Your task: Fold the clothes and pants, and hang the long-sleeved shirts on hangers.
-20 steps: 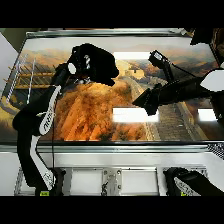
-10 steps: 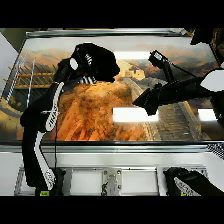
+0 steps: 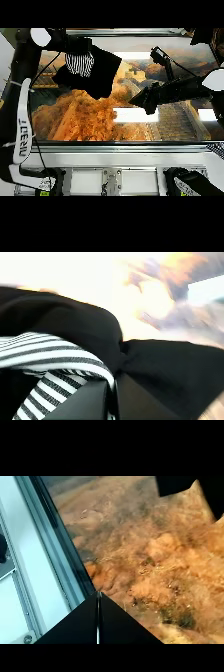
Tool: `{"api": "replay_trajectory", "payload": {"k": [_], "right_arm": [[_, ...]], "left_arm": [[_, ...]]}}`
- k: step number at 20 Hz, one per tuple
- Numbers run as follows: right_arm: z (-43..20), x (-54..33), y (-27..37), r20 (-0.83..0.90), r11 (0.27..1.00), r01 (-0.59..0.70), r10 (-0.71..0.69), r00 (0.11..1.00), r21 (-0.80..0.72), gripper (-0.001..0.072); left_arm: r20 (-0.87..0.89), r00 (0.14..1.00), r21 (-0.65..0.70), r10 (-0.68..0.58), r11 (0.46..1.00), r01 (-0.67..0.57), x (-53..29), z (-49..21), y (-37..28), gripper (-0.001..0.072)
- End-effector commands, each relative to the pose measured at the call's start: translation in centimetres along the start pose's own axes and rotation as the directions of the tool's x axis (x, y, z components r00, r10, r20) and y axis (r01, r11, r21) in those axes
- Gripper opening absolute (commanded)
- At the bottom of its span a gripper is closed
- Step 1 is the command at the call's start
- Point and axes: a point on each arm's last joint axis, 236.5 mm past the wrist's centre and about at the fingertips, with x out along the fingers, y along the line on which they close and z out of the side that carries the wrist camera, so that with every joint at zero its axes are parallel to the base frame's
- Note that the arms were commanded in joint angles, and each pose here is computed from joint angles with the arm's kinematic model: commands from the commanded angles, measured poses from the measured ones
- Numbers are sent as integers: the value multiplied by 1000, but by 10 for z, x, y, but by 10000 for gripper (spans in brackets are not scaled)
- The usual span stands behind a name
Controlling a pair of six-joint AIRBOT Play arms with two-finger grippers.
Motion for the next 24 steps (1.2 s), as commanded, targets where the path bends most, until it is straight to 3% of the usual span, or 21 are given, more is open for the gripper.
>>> {"api": "replay_trajectory", "payload": {"k": [1,3,5,9,10,11,12,13,14,15,16,20,22,24], "right_arm": [[-16,-32,-58,-72,964,261,-258,964,49,30],[-30,-93,-122,-101,811,563,-554,826,161,31],[-40,-159,-160,-96,613,726,-740,666,311,31],[-66,-228,-184,-121,399,749,-838,532,529,32],[-72,-237,-187,-130,369,747,-847,515,553,32],[-77,-243,-190,-139,348,746,-853,503,568,38],[-80,-245,-190,-148,338,746,-853,500,573,44],[-85,-245,-190,-160,334,746,-849,503,576,49],[-89,-242,-190,-175,334,745,-841,512,578,202],[-96,-237,-189,-195,336,744,-828,525,578,485],[-104,-231,-190,-214,337,741,-815,539,581,693],[-153,-195,-196,-308,328,721,-740,598,611,706],[-187,-172,-197,-367,316,711,-686,629,628,705],[-215,-150,-196,-400,307,694,-638,658,652,705]], "left_arm": [[-92,992,49,-92,994,96,-33,-48,-72,16],[-131,978,47,-165,984,172,-27,-85,-122,16],[-77,962,61,-262,962,267,-14,-101,-181,16],[-24,918,135,-396,908,396,20,-122,-272,19],[-51,919,146,-390,908,393,31,-126,-274,235],[-80,925,133,-371,916,379,38,-126,-267,599],[-120,935,103,-335,932,347,45,-125,-249,684],[-162,943,70,-290,950,304,48,-124,-223,684],[-201,949,32,-241,967,252,52,-125,-192,684],[-238,953,-10,-188,982,191,53,-128,-155,684],[-267,954,-59,-137,990,126,54,-135,-116,684],[-397,918,-283,16,949,-139,47,-204,19,685],[-452,890,-418,55,868,-266,46,-249,72,685],[-455,890,-572,12,762,-303,52,-280,96,685]]}}
